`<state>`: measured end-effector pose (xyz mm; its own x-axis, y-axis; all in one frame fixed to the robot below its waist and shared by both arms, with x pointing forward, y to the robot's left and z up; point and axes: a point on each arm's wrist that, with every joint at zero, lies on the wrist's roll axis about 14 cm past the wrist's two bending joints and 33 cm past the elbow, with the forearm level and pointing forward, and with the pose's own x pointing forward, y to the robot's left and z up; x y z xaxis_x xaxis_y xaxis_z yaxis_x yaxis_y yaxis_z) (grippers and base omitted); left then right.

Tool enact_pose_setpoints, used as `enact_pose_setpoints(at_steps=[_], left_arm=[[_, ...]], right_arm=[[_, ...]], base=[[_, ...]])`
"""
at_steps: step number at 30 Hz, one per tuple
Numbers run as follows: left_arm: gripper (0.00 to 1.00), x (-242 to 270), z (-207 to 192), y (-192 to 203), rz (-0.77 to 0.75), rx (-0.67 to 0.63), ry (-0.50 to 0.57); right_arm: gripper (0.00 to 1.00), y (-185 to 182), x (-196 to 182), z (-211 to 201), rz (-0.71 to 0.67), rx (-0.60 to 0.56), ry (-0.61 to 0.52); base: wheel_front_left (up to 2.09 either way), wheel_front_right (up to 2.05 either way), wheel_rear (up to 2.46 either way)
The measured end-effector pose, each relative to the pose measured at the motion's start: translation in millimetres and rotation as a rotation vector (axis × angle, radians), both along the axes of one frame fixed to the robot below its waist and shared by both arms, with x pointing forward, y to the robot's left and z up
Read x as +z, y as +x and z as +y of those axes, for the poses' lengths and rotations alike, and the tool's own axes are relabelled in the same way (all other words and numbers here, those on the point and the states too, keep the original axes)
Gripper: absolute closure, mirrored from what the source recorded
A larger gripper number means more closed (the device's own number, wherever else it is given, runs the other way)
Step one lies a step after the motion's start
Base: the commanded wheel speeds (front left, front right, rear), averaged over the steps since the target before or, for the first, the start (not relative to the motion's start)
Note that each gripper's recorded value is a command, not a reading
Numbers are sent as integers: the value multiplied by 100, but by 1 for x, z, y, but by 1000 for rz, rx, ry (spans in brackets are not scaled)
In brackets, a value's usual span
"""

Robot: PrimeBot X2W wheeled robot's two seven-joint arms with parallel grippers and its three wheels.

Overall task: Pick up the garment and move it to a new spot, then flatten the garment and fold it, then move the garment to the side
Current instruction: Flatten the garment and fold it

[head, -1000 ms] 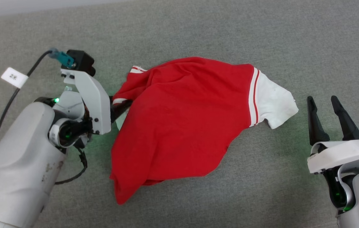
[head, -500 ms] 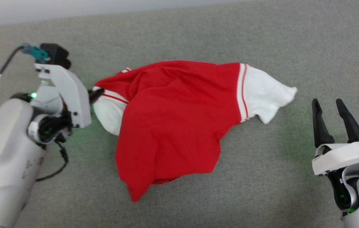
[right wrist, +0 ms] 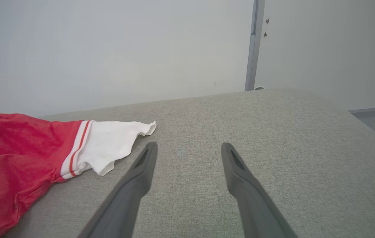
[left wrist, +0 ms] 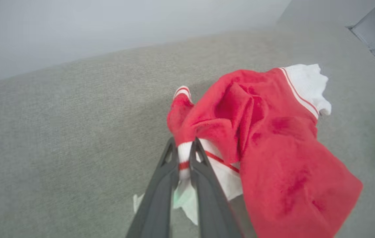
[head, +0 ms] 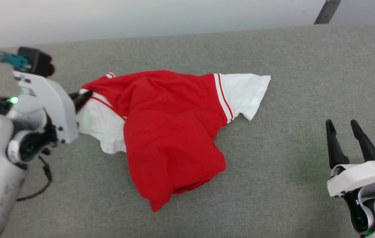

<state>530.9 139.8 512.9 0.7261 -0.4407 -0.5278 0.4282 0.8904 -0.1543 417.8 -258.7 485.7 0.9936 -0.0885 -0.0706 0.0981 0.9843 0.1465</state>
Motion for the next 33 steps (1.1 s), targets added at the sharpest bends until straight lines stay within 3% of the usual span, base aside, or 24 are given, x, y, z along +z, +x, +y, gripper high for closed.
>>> enact_pose_setpoints(at_steps=[9, 14, 19, 22, 24, 26, 28, 29, 30, 32, 33], left_arm=[[100, 29, -80, -50, -31, -235, -100], [100, 9, -122, -92, 47, -382, -116], [100, -21, -133, -113, 126, -427, -98], [88, -34, -130, -113, 142, -420, -78], [69, -43, -127, -114, 156, -415, -65], [67, -46, -123, -112, 161, -405, -60], [56, -49, -119, -111, 163, -398, -42], [70, -51, -115, -110, 166, -392, -31], [73, -53, -112, -110, 169, -386, -23], [100, -57, -107, -111, 182, -382, -2], [100, -59, -104, -112, 190, -382, 9]], right_arm=[[0, -5, 8, 7, -13, 18, 6], [0, -8, 3, 8, 1, 15, 16], [0, -7, -2, 9, 15, 13, 23], [0, -6, -5, 9, 23, 12, 26], [0, -6, -7, 9, 27, 10, 30], [0, -6, -8, 9, 31, 9, 32], [0, -6, -9, 9, 33, 9, 33], [0, -6, -9, 9, 32, 9, 34], [0, -5, -9, 9, 31, 9, 34], [0, -5, -10, 9, 32, 10, 35], [0, -5, -10, 10, 31, 11, 37]], base=[[0, 0, 0], [0, 0, 0], [0, 0, 0], [0, 0, 0], [0, 0, 0], [0, 0, 0], [0, 0, 0], [0, 0, 0], [0, 0, 0], [0, 0, 0], [0, 0, 0]])
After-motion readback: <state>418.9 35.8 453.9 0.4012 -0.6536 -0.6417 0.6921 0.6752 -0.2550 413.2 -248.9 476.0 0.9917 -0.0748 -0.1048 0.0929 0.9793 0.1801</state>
